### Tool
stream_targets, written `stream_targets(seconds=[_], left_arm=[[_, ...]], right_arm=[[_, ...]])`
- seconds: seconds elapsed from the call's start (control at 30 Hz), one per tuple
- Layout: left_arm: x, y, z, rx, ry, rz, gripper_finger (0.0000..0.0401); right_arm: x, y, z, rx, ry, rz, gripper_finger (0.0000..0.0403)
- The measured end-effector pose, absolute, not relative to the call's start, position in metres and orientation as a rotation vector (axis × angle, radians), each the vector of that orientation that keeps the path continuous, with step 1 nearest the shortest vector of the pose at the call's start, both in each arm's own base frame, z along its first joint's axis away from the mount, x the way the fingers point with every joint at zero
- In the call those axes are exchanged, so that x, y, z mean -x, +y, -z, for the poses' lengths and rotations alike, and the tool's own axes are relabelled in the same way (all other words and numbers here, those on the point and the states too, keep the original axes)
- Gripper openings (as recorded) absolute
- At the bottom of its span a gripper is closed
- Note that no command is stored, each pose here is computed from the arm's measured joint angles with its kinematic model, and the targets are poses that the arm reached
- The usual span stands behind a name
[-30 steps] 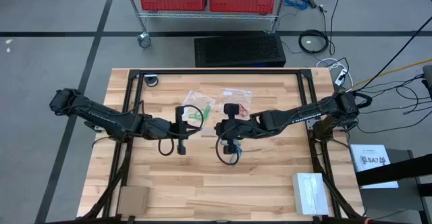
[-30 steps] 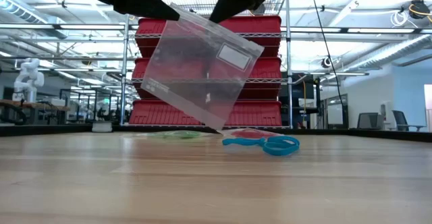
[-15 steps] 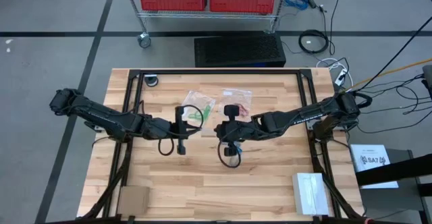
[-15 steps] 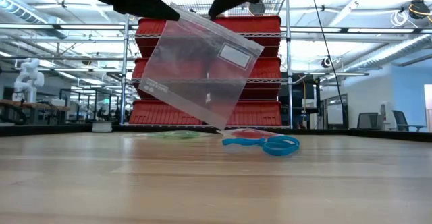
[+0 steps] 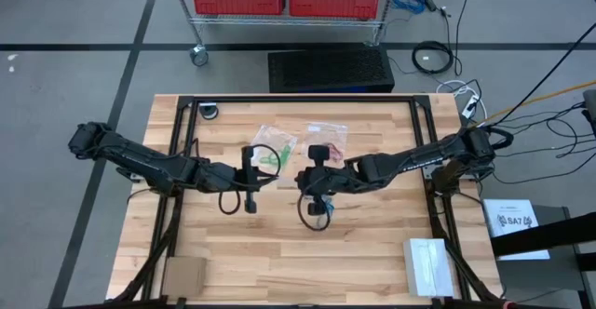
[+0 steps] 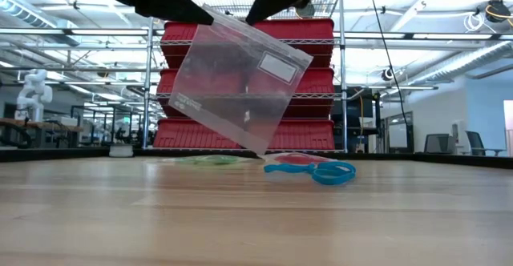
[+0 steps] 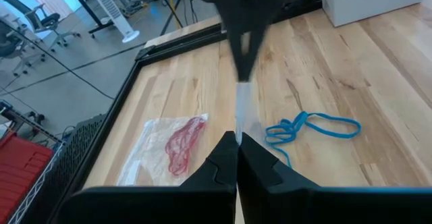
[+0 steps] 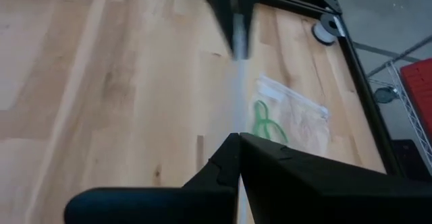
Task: Sort rubber bands
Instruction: Open the bottom transparent zip bag
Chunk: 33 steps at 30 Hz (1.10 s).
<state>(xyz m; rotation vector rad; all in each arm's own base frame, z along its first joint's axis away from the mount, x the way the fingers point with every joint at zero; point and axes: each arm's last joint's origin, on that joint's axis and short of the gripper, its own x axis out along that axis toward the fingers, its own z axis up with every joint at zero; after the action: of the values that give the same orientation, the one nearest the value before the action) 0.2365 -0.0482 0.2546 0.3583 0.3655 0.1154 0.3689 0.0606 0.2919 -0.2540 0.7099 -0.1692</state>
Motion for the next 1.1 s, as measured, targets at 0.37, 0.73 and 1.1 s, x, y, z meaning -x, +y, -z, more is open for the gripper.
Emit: stream_targets(seconds=[0.37, 0.73, 1.1], left_arm=[[-0.2365, -0.0483, -0.2546, -0.358, 0.365, -0.115, 0.0002], [-0.2365, -0.0483, -0.2546, -0.358, 0.365, -0.114, 0.0002], [-0.2366, -0.0485, -0.2546, -0.356, 0.364, -0.107, 0.0002]], right_arm=[[-0.3696, 0.0565, -0.2918, 0.242, 0.711, 0.183, 0.0000], [-0.3704, 0.0584, -0.2923, 0.223, 0.702, 0.137, 0.0000], [-0.3745, 0.0588, -0.2865, 0.236, 0.709, 0.150, 0.0000]])
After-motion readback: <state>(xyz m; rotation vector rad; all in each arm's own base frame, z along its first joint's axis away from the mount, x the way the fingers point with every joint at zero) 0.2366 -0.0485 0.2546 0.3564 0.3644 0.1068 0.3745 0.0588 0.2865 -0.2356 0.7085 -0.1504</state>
